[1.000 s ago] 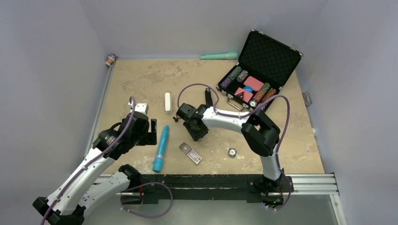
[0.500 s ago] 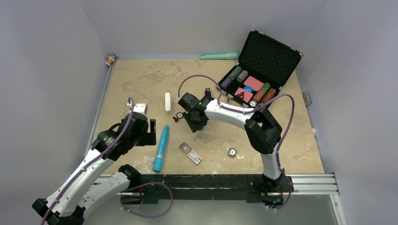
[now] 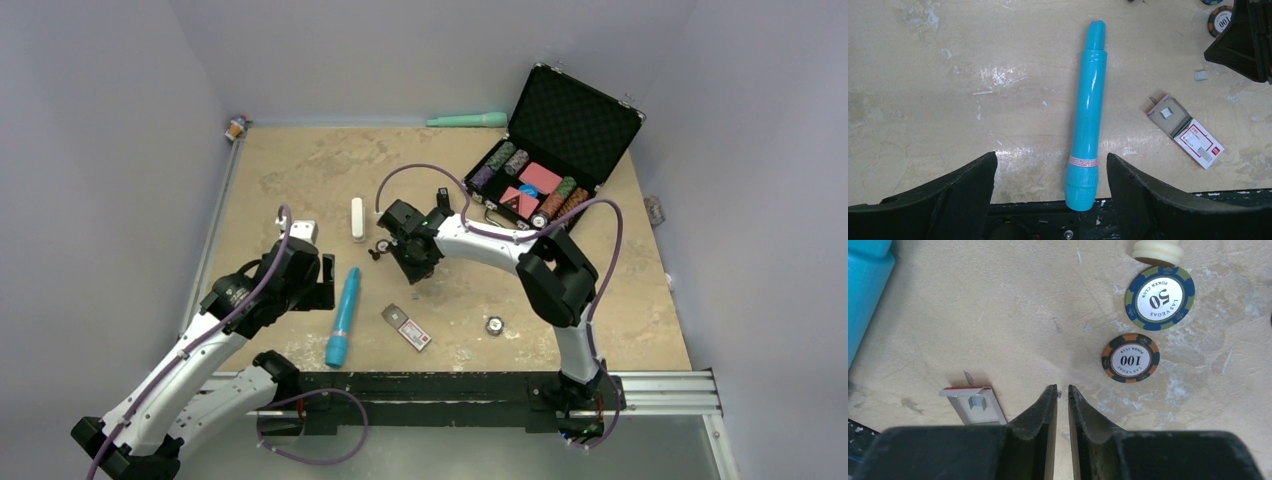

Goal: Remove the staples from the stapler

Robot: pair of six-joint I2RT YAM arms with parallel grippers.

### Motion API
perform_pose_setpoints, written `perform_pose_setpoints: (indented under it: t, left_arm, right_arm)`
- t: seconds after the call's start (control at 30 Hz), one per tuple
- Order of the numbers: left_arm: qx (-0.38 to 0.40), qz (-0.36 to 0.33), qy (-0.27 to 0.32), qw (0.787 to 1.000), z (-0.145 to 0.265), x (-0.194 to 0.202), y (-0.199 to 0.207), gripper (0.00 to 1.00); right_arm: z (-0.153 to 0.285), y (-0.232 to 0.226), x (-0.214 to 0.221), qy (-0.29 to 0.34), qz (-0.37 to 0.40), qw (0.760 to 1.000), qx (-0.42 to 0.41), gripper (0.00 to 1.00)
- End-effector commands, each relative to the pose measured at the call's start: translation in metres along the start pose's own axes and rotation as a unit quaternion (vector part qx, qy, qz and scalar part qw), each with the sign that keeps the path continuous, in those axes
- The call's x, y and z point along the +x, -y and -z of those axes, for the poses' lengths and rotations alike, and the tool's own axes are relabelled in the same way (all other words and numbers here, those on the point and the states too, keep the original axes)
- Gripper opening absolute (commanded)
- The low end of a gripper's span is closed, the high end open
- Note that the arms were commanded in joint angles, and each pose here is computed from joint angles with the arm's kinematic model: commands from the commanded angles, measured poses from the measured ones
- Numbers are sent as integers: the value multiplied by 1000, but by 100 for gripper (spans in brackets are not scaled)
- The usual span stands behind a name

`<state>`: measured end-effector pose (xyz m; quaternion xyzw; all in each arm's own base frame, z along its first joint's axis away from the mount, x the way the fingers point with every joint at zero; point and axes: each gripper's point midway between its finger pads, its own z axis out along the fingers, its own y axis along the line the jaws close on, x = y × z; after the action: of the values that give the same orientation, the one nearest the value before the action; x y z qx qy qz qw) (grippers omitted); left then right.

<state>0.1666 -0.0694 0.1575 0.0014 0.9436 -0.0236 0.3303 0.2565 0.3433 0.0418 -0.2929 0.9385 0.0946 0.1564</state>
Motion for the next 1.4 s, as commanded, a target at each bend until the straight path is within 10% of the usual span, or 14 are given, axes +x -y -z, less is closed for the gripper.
perform_pose_setpoints:
  t: [0.0,0.77,1.37]
  left_arm:
    - [10,8,19,1000,6,-11,4,84]
    - [12,17,35,999,12,-13,1,84]
    - [13,20,39,999,13,-13,0,84]
  right_arm:
    - [-7,-4,2,-3,8,1000,-10,14]
    - [7,-13,43,-23,17,999,-29,0]
    - [17,-10,19,-5,-4,1000,0,35]
